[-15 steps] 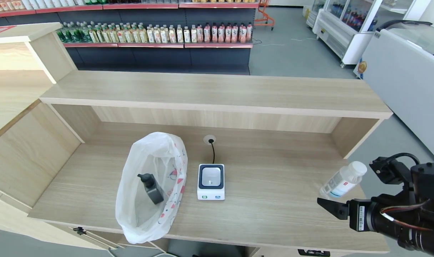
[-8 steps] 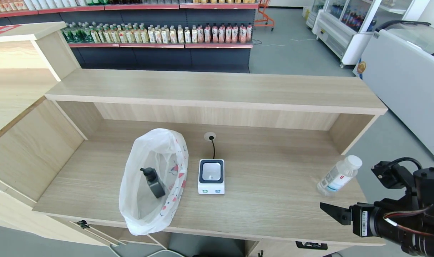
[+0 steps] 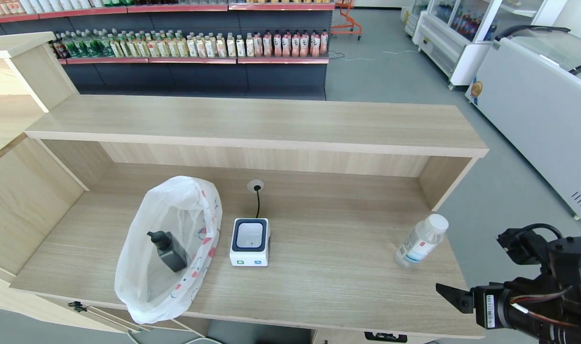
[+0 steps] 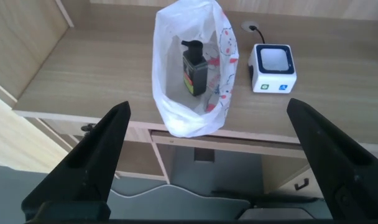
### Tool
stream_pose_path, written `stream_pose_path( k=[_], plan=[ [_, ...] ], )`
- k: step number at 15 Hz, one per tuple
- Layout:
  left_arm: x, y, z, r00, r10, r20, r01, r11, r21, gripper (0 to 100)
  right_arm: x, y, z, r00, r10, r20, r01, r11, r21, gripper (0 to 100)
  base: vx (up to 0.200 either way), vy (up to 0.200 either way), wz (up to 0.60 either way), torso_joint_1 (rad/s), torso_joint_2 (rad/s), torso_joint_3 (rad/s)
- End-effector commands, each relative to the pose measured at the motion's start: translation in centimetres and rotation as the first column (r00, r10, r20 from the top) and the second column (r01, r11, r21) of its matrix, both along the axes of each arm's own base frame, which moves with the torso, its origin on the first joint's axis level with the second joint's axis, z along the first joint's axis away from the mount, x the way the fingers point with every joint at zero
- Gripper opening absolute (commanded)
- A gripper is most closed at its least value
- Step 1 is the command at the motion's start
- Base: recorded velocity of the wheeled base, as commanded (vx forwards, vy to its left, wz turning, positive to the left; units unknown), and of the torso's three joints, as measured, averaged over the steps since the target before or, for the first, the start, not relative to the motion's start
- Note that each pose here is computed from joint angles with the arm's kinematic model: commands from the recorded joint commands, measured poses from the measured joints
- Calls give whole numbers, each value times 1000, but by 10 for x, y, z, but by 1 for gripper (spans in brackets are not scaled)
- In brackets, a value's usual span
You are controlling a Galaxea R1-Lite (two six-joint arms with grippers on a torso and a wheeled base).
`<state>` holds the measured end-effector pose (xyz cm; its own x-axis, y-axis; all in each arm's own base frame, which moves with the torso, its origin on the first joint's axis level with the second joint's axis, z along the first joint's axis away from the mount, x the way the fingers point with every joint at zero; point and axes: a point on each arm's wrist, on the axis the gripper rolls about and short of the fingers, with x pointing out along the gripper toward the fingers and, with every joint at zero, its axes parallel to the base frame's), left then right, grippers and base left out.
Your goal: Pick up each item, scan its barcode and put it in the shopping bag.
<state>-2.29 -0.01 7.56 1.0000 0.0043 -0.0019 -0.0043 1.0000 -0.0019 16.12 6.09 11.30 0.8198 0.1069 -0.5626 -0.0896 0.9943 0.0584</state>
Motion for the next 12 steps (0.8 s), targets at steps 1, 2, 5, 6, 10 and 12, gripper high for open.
stream_pose_path(
  k=[1,2,5,6,10,12],
  plan=[
    [0,0,0,1000,0,0,0,1000,-1,100,0,1,-2,1000,6,-11,-6,1000,-4,100,0,0,0,0,0,0],
    [0,0,0,1000,0,0,0,1000,-1,100,1,2,-2,1000,14,-9,-14,1000,-2,100,0,0,0,0,0,0],
    [0,0,0,1000,0,0,0,1000,-1,100,7,4,-9,999,29,-40,-31,999,-38,100,0,0,0,0,0,0],
    [0,0,0,1000,0,0,0,1000,-1,100,9,5,-11,998,33,-53,-35,998,-47,100,0,0,0,0,0,0],
    [0,0,0,1000,0,0,0,1000,-1,100,41,15,-30,1000,-19,10,21,984,-176,100,0,0,0,0,0,0],
    [0,0,0,1000,0,0,0,1000,-1,100,47,17,-33,999,-28,32,34,983,-182,100,0,0,0,0,0,0]
  ],
)
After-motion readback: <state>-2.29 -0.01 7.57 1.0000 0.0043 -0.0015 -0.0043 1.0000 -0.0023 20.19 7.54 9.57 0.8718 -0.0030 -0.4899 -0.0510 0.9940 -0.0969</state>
